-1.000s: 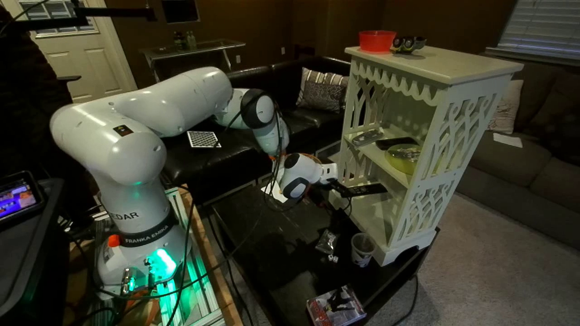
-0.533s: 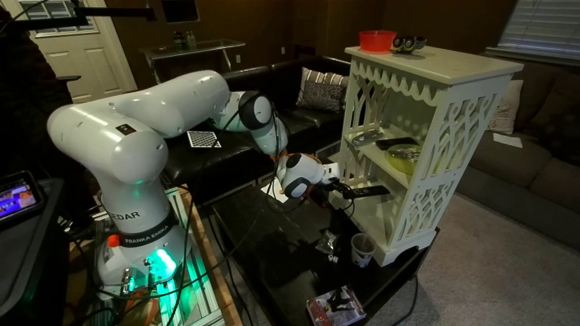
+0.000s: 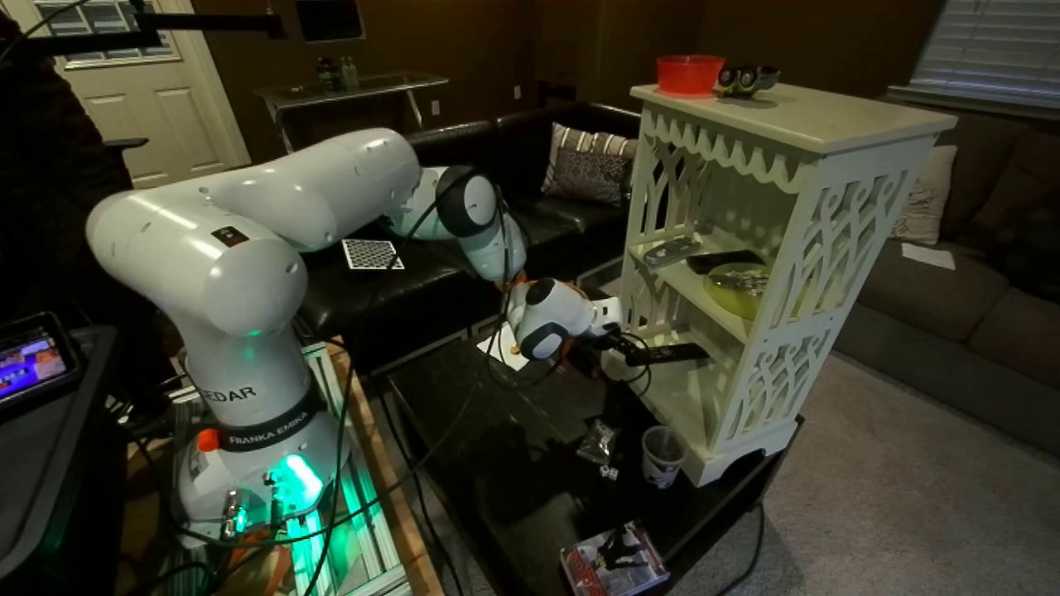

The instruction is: Move one black remote control to the bottom shelf.

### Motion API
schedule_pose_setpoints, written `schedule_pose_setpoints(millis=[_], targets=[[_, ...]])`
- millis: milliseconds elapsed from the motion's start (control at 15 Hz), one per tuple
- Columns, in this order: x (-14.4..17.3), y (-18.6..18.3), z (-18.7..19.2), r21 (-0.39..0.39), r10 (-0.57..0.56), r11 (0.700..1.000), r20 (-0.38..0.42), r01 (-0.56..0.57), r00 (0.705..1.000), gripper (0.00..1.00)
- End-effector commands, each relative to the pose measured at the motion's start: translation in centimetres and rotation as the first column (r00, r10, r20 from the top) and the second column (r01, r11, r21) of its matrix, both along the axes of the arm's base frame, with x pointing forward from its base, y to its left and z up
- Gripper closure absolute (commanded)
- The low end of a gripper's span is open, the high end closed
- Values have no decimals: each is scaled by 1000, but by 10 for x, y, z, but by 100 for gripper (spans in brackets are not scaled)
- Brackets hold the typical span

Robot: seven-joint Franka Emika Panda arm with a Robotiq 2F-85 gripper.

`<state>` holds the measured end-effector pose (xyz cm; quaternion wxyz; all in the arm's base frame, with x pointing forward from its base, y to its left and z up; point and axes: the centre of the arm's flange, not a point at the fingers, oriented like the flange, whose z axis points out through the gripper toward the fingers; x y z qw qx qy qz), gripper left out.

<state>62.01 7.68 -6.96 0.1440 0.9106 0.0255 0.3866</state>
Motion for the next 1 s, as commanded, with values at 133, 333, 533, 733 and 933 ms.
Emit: schedule_pose_setpoints(millis=[133,333,533,733,933], targets=[[32,16,-31,-10,1,1000,-51,-1,999,69],[38,19,-31,4,8,1000,-104,-7,995,69],[49,24,-26,9,22,1000,-96,-21,995,69],[59,31,-23,10,27,1000,-120,-26,992,69],[63,30,-24,21,9,1000,-162,-5,987,18]])
